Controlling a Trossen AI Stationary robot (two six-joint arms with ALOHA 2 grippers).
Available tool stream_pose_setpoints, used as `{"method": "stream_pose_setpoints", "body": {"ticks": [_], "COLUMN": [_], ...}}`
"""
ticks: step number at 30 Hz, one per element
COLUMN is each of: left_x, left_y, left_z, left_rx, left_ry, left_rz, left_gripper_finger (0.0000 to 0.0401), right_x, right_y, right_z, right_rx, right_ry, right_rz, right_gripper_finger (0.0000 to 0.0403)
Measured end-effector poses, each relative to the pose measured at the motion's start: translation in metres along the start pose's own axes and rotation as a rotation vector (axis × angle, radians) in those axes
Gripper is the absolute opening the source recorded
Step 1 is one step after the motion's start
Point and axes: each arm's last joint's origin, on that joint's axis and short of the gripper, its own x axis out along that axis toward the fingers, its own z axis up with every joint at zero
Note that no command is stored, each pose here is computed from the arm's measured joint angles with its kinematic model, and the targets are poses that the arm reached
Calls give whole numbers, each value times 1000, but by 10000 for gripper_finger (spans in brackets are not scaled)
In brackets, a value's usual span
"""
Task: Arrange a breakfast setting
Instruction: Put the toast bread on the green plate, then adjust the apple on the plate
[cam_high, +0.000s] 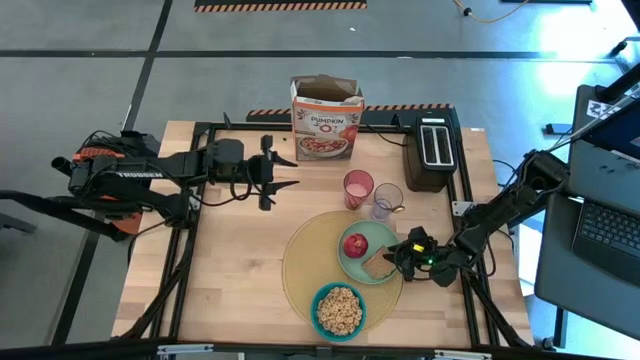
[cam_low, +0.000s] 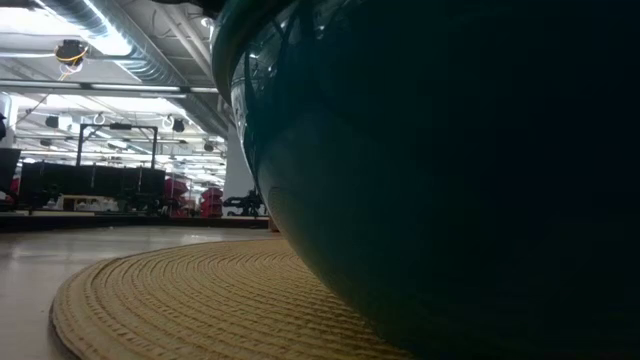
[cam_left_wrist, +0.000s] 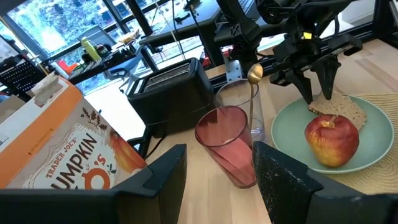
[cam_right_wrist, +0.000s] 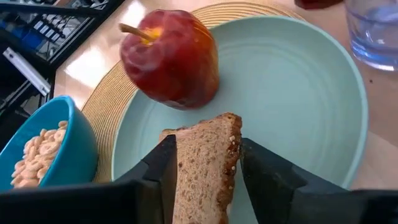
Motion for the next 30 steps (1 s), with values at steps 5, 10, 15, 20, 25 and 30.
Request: {"method": "stream_pose_setpoints", "body": {"ticks": [5,10,15,20,25,30], "left_x": [0,0,0,0,0,0], "left_y": [0,0,0,0,0,0], "left_z": [0,0,0,0,0,0], "left_rx": [-2,-4,-18,-18,-21,-21], "left_ry": [0,0,1,4,4,4], "left_rz": [0,0,-1,-1,-2,-2], "left_gripper_finger": [174,174,174,174,174,174], "right_x": [-4,-8,-11,-12,-14,-15], "right_y": [3,4,6,14,24,30], "right_z": [5,10,13,18,25,29], "right_rx": [-33,-81,-166,-281,-390,-486], "right_ry": [-7,-25,-44,-99,-214,-252], "right_rz": [23,39,54,100,127,141], "right_gripper_finger": [160,176,188,189,194,228]}}
